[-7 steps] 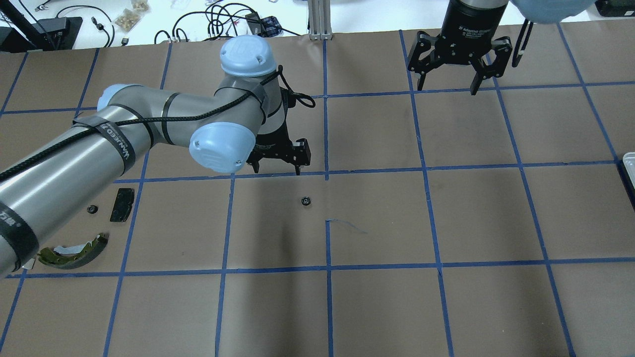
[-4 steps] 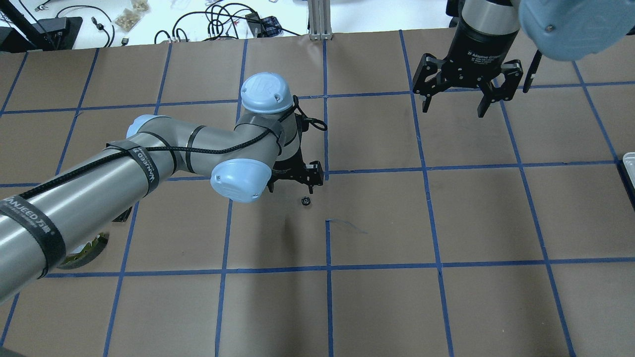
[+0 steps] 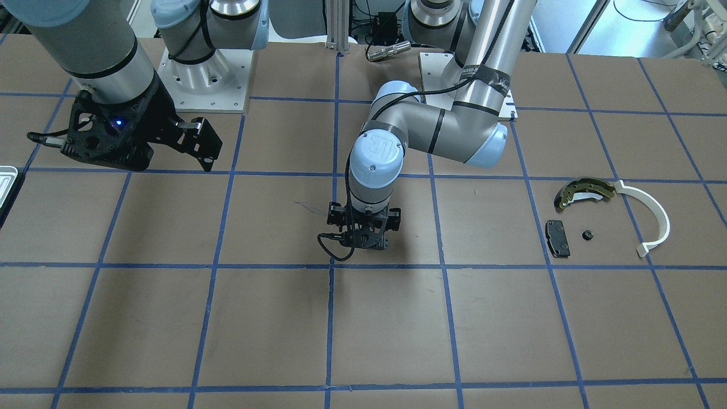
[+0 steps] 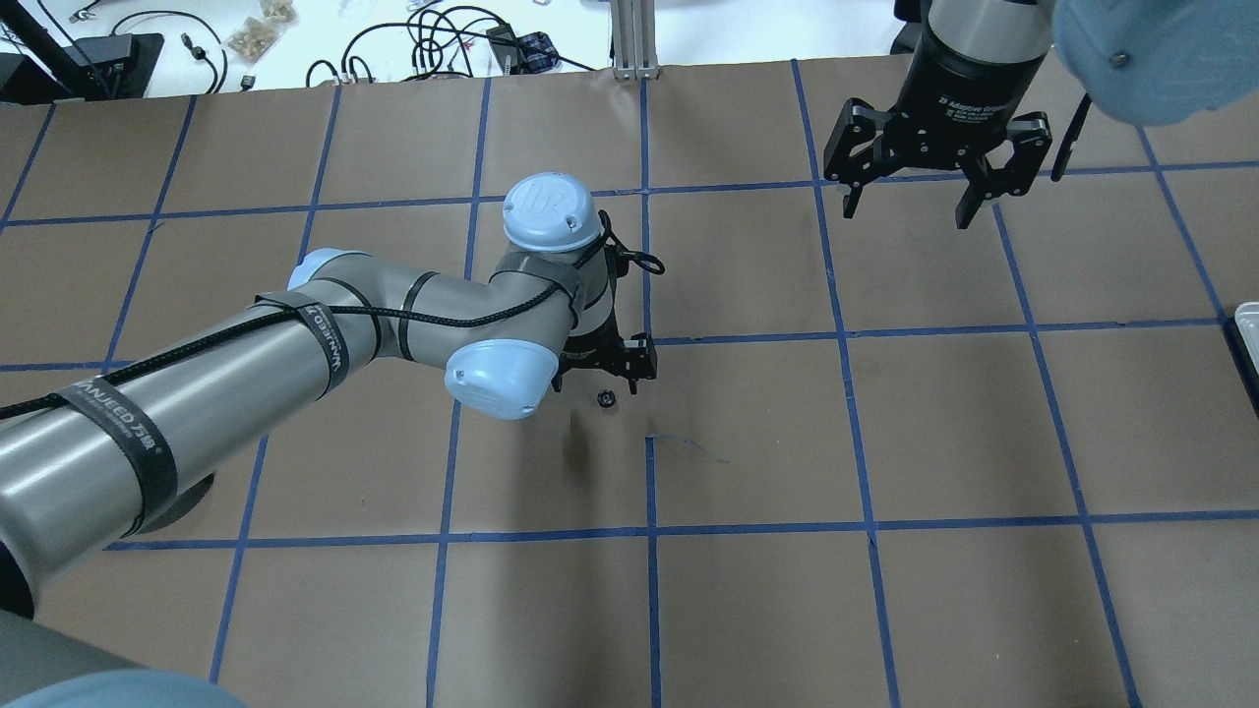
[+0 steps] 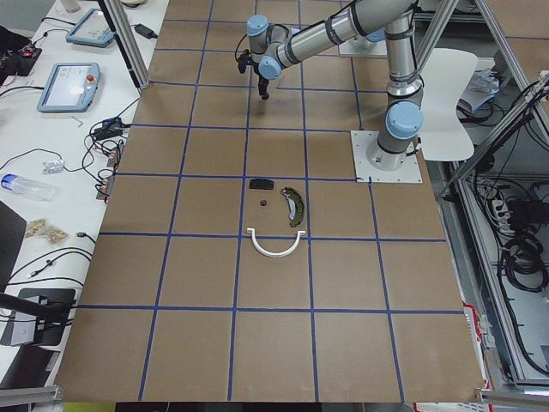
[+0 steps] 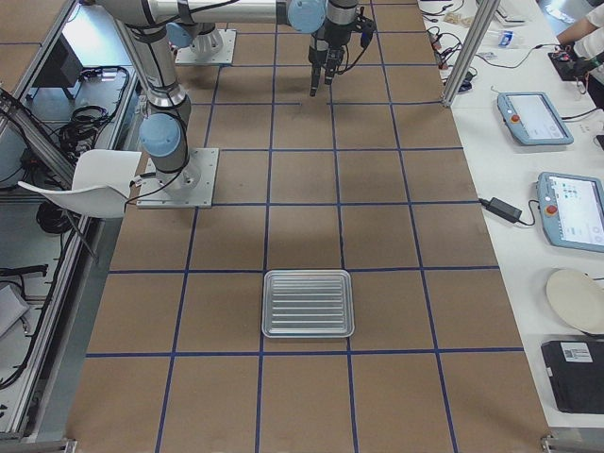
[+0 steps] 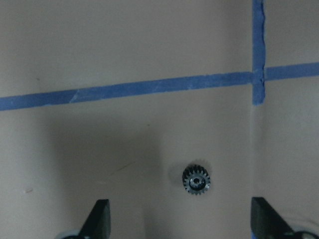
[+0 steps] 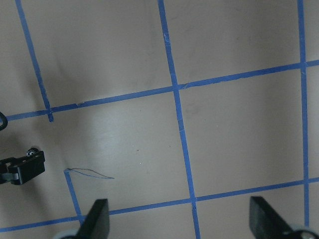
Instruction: Place bearing gear from tray to pile
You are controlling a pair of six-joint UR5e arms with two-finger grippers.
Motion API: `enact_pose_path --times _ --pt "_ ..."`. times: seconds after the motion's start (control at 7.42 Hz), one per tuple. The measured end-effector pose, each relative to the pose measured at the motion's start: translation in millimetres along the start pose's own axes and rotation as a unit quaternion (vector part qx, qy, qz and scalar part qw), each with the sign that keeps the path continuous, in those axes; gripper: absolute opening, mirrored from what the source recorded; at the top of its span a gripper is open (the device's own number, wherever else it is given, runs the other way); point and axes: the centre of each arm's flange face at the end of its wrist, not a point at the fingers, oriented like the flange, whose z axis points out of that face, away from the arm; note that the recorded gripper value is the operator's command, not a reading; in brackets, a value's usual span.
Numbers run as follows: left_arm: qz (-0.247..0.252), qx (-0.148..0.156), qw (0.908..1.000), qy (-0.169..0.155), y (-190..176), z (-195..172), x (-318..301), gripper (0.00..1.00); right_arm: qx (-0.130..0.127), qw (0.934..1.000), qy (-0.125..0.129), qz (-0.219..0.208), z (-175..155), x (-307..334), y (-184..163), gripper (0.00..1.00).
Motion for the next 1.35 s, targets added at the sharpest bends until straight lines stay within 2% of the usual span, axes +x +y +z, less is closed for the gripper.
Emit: enact_pose_path --times 0.27,0.4,0.67,1.08,1.35 --pt "-0.001 -0.001 1.0 -0.001 -3 9 1 0.71 0.022 0.9998 -0.004 0.0 -3 -1 -6 1.0" --pt "-0.001 0.0 1.0 0.0 -5 12 1 0.54 0.035 0.9994 -0.007 0.0 -4 -1 -9 1.0" --pt "-0.001 0.0 1.0 0.0 -6 15 1 0.0 0.042 0.9991 -0.008 -0.001 -2 -2 -11 1.0" --pt "-0.003 0.006 1.0 0.001 -9 10 1 0.0 0.041 0.9991 -0.008 0.0 0 -1 -12 1.0" --pt "-0.016 0.018 0.9997 0.002 -31 -24 -17 0.0 0.043 0.9991 -0.008 0.0 -2 -1 -10 1.0"
